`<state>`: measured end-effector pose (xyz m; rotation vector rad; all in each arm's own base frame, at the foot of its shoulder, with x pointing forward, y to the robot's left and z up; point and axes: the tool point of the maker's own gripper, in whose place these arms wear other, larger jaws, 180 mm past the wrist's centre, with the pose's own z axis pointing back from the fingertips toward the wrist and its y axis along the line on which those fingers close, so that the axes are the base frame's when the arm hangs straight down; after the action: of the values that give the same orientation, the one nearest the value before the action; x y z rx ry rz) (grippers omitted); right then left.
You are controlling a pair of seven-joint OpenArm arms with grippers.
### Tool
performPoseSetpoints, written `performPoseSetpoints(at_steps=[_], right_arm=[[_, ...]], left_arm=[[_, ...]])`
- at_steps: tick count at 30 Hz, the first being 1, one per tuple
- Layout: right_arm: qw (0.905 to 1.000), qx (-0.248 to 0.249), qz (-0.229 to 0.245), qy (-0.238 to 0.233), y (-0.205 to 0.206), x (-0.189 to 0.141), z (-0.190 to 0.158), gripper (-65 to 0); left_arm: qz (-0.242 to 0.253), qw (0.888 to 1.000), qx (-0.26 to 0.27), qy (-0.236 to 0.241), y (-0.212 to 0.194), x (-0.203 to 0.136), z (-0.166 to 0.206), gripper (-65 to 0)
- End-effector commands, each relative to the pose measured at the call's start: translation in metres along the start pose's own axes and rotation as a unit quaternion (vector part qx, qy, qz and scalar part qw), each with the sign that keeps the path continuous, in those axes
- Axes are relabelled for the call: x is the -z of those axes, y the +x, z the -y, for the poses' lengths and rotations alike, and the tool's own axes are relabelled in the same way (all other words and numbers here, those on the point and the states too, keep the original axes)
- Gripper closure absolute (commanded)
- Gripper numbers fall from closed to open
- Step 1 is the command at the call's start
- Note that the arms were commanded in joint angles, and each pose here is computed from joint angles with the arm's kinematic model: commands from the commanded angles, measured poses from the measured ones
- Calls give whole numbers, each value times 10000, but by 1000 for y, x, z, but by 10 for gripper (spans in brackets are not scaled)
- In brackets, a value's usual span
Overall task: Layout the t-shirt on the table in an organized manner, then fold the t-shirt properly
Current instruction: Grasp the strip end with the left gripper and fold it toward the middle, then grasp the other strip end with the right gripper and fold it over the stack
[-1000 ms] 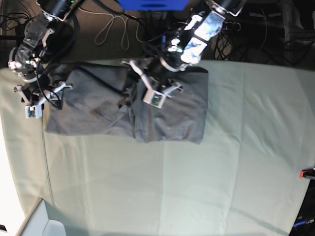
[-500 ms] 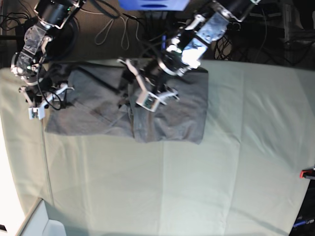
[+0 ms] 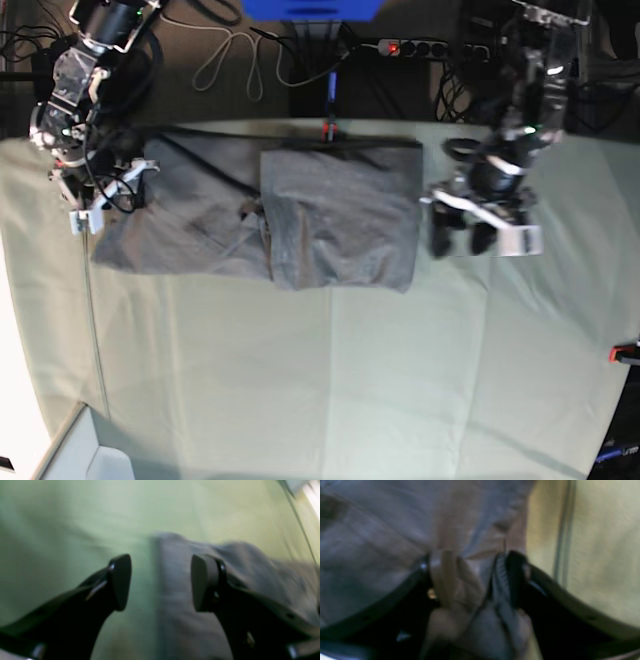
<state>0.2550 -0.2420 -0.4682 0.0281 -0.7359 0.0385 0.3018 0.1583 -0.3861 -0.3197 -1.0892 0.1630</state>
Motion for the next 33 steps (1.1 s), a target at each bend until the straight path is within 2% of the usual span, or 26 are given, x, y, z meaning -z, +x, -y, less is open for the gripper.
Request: performPoseSetpoints(at_steps=[1, 6, 7, 12, 18, 23, 27, 33], right_arm=[[9998, -7, 189, 71, 12, 0, -4, -232], [9996, 29, 249, 104, 16, 1, -9, -15], [9996, 26, 255, 101, 17, 1, -9, 0], [9985, -133, 530, -57, 37, -10, -3, 0], [9916, -298, 1239, -235, 78, -46, -27, 0], [9834, -808, 1623, -82, 106, -69, -57, 0], [9759, -1266, 1683, 574, 106, -77, -114, 0], [9504, -1747, 1870, 1770, 110, -84, -210, 0]], left_arm=[[305, 9994, -59, 153, 19, -3, -13, -367], [795, 9913, -298, 1003, 48, -26, -76, -367], [847, 9895, -327, 1122, 51, -31, -84, -367], [1019, 9822, -395, 1528, 59, -48, -114, -367], [1122, 9758, -404, 1833, 65, -65, -137, -367], [1207, 9717, -417, 1986, 70, -73, -148, -367], [1199, 9690, -414, 2120, 68, -82, -157, -367], [1283, 9648, -424, 2257, 73, -90, -166, -367]])
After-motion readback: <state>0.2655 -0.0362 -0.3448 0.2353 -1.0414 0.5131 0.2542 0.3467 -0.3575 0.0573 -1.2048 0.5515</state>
